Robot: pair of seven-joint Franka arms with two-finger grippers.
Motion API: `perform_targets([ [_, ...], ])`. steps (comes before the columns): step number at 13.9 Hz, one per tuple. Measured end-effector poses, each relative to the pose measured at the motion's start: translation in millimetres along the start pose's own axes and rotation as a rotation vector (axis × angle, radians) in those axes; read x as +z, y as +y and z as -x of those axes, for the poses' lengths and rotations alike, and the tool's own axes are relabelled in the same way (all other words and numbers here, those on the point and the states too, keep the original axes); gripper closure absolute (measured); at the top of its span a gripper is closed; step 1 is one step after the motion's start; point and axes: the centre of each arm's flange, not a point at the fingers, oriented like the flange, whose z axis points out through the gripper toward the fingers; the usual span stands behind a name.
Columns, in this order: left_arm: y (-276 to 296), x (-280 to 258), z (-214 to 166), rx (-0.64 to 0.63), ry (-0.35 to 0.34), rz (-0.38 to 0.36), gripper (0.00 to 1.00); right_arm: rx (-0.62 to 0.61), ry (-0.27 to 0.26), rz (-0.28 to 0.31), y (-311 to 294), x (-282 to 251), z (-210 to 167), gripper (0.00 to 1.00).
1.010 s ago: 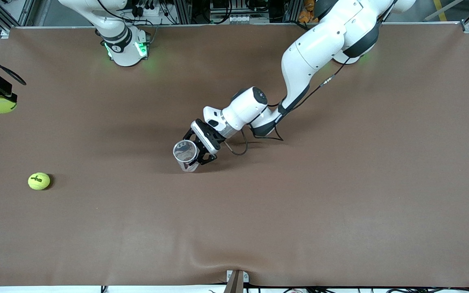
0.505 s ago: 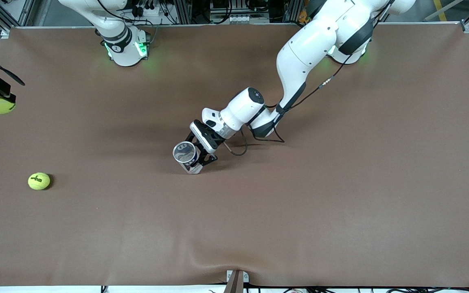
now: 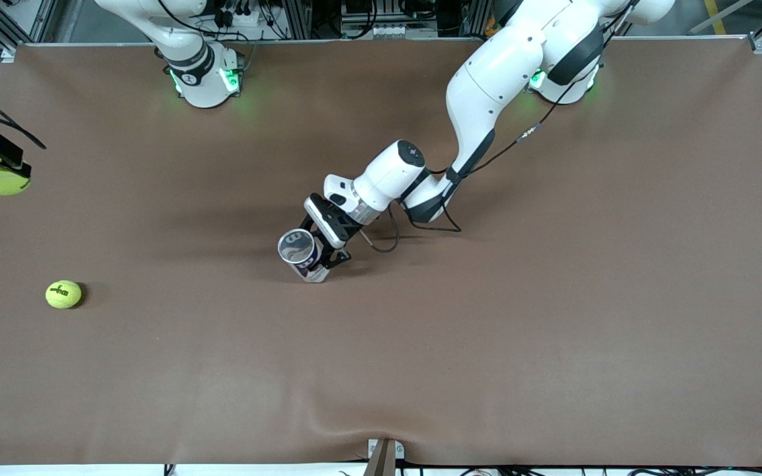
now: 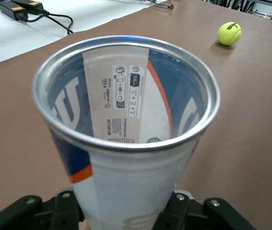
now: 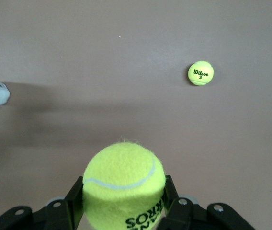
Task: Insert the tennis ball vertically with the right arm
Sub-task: 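Carry the held ball with the right gripper over the can opening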
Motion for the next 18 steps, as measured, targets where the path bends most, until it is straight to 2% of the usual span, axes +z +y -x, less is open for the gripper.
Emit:
perform_targets([
  [6, -0.8, 0.4, 0.7, 0.001, -0.004, -0.002, 0.35, 0.109, 0.049, -0.004, -84.4, 2.9, -15.3, 0.33],
  [9, -1.6, 0.8, 1.4, 0.002, -0.009, -0.003, 0.31, 0.183, 0.088, -0.021, -138.8, 30.2, -38.5, 0.33],
  [10, -1.5, 1.1, 1.9, 0.002, -0.011, -0.002, 0.26, 0.206, 0.092, -0.028, -152.7, 43.1, -47.5, 0.33],
  [15, -0.5, 1.7, 2.5, 0.003, -0.016, 0.0, 0.25, 0.333, 0.119, -0.07, -217.8, 89.3, -74.6, 0.33],
  [18, -0.7, 1.7, 2.5, 0.004, -0.016, -0.001, 0.27, 0.393, 0.106, -0.083, -260.3, 107.2, -73.0, 0.33],
])
